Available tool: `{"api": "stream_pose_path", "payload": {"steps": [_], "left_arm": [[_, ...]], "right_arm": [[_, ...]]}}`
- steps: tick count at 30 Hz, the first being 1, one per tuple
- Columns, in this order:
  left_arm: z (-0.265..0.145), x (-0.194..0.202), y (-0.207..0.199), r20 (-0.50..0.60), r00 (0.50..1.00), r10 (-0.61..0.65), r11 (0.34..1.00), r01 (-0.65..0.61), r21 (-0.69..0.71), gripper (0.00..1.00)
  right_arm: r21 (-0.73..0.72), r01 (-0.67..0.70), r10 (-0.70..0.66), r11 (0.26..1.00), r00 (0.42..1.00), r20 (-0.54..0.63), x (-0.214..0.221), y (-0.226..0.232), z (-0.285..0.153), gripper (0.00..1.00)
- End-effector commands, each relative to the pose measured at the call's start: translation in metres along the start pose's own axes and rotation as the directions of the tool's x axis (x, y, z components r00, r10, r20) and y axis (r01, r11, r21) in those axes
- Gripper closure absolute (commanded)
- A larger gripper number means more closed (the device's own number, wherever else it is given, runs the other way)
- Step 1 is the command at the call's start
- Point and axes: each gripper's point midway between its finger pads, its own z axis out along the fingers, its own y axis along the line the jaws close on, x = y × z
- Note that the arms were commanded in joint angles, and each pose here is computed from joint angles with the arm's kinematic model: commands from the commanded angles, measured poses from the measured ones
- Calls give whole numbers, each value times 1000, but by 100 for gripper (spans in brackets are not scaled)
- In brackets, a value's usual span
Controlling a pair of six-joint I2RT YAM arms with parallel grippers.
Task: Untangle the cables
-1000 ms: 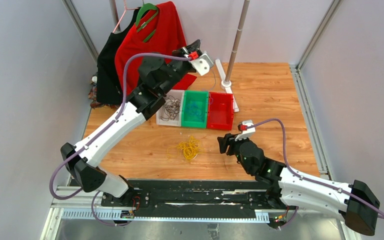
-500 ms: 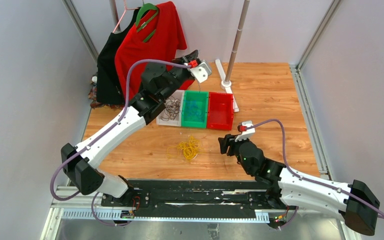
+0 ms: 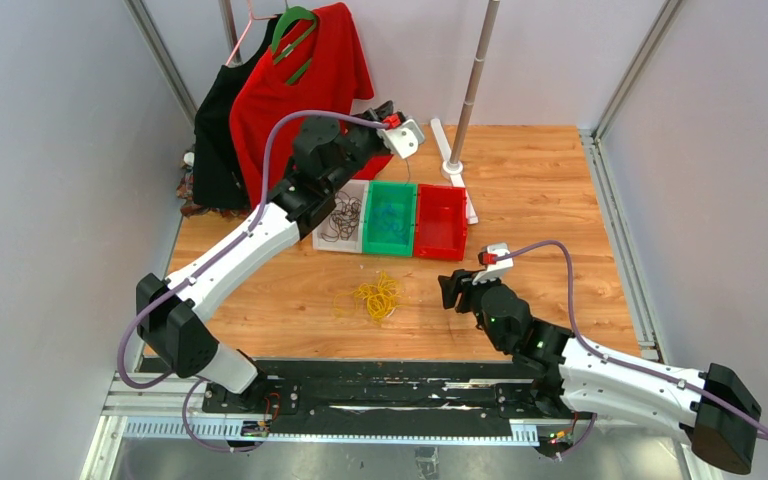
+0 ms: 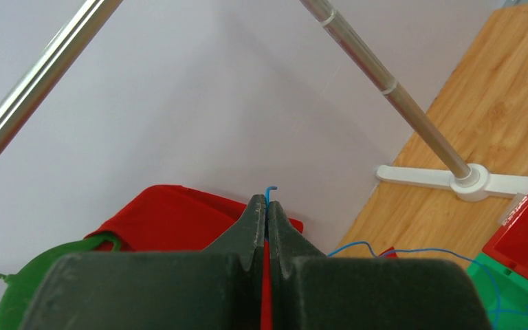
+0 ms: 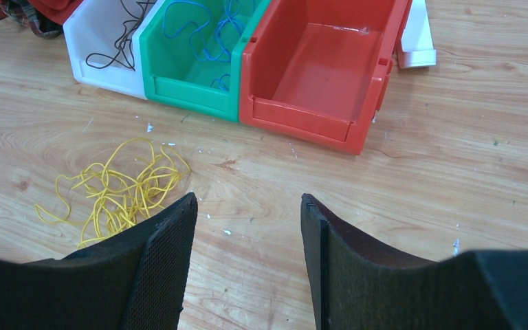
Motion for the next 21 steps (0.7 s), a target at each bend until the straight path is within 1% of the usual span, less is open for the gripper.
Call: {"api": "stream_pose_path", "payload": {"steps": [1, 6, 9, 11, 15, 19, 21], "left_arm": [[3, 0, 0, 1, 1000, 31, 999, -31, 7, 100], [-3, 36, -45, -98, 995, 35, 990, -21, 141, 100], [-6, 54, -71, -170, 985, -7, 973, 46, 226, 100], [-10, 66, -91, -232, 971, -51, 951, 118, 285, 100], [-19, 92, -129, -383, 918, -103, 894, 255, 369, 100], [-27, 118, -156, -519, 851, -86, 851, 334, 406, 100], [-28, 129, -165, -566, 821, -75, 840, 357, 408, 100]], "right_arm": [[39, 2, -3, 999, 1000, 25, -6, -10, 0, 43], [52, 3, -5, 999, 999, 38, -9, -14, -3, 43], [55, -1, -2, 998, 999, 50, -12, -16, -4, 43], [58, -5, 2, 998, 999, 55, -14, -17, -4, 43], [60, -11, 7, 998, 998, 59, -15, -17, -4, 43], [60, -17, 13, 998, 998, 63, -16, -16, -2, 43], [62, -14, 10, 998, 998, 60, -15, -16, -1, 43]]}}
